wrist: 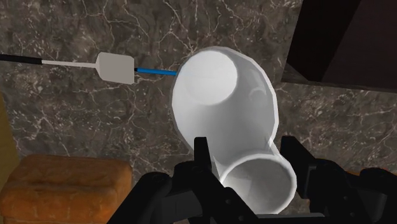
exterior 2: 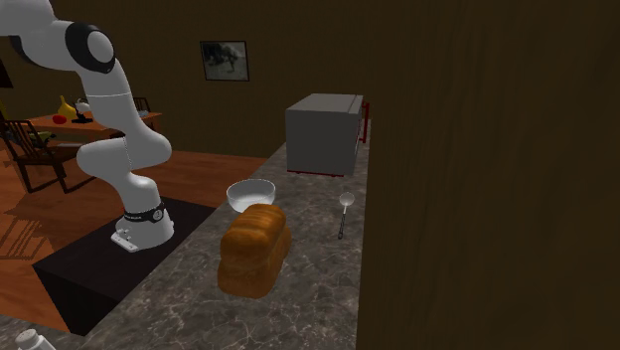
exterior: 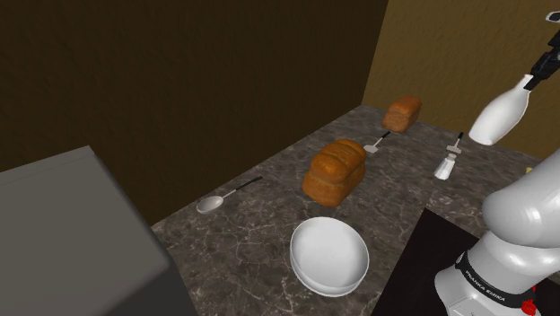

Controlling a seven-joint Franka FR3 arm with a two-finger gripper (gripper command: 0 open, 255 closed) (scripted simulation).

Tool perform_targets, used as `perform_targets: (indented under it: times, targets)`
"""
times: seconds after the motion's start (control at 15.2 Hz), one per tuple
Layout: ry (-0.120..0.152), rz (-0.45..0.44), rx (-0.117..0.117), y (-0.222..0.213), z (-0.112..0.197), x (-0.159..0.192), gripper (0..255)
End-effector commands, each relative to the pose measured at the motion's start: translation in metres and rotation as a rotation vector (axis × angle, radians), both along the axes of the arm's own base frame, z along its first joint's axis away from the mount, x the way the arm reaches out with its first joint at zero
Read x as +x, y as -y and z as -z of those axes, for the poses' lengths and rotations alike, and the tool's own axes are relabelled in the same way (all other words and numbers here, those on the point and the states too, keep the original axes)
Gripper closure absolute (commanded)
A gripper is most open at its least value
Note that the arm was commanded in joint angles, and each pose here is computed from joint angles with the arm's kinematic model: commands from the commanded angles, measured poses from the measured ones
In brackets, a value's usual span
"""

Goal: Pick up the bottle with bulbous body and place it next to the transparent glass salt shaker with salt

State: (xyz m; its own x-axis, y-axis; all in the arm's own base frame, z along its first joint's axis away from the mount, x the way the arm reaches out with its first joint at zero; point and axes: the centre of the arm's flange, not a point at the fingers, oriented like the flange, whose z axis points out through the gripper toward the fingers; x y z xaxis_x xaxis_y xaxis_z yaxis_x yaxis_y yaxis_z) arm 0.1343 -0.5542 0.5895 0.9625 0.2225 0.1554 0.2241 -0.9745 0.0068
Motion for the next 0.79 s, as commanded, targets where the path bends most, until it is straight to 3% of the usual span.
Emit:
perform_targets:
  times: [0.0, 0.73]
  targets:
    - [0.0, 0.0, -0.001, -0.001, 0.011, 0.0, 255]
    - [0.0, 0.0, -0.001, -0.001, 0.069, 0.0, 255]
